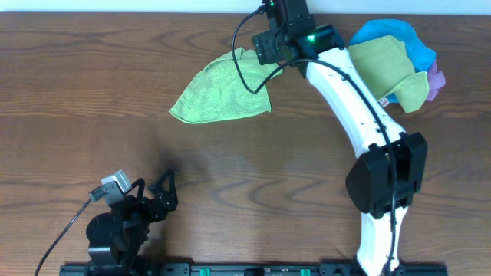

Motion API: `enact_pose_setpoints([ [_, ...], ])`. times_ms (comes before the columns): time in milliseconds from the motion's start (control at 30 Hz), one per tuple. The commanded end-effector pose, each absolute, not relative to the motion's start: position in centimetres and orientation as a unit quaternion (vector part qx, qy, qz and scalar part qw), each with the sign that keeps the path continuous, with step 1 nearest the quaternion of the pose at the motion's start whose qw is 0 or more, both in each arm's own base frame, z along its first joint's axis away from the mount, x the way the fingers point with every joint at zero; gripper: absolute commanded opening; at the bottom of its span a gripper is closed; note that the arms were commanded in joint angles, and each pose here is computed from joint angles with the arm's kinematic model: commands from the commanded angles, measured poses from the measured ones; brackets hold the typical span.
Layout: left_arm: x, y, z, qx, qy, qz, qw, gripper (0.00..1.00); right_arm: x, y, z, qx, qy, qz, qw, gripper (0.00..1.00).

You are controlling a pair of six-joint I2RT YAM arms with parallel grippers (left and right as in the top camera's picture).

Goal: Fold the cloth
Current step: 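Lay the green cloth flat, right gripper holding its right edge, then reach the left gripper to the green cloth's left edge and grasp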

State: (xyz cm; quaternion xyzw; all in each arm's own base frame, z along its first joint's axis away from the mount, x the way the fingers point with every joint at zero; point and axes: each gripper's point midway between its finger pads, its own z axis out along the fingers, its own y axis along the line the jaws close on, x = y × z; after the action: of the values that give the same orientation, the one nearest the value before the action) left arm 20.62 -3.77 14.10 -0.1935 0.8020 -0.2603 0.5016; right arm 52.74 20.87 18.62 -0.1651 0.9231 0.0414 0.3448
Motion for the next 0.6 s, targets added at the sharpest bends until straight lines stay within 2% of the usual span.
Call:
enact_pose_setpoints([
  [0,20.7,-4.0,15.8,-0.195,0.8,-0.269,0.499,0.96,50.9,22.7,20.3,-0.138,0.923,0.18,0.312,0.79],
  [233,23.0,-4.0,19.4,-0.204,0.84,-0.249,0.436,0.96,49.6,21.2,19.5,-0.123,0.929,0.235,0.258,0.77],
  [567,30.3,-5.7,21.4,-0.12,0.922,-0.231,0.286,0.96,47.8,19.6,16.4,-0.094,0.931,0.297,0.189,0.76],
])
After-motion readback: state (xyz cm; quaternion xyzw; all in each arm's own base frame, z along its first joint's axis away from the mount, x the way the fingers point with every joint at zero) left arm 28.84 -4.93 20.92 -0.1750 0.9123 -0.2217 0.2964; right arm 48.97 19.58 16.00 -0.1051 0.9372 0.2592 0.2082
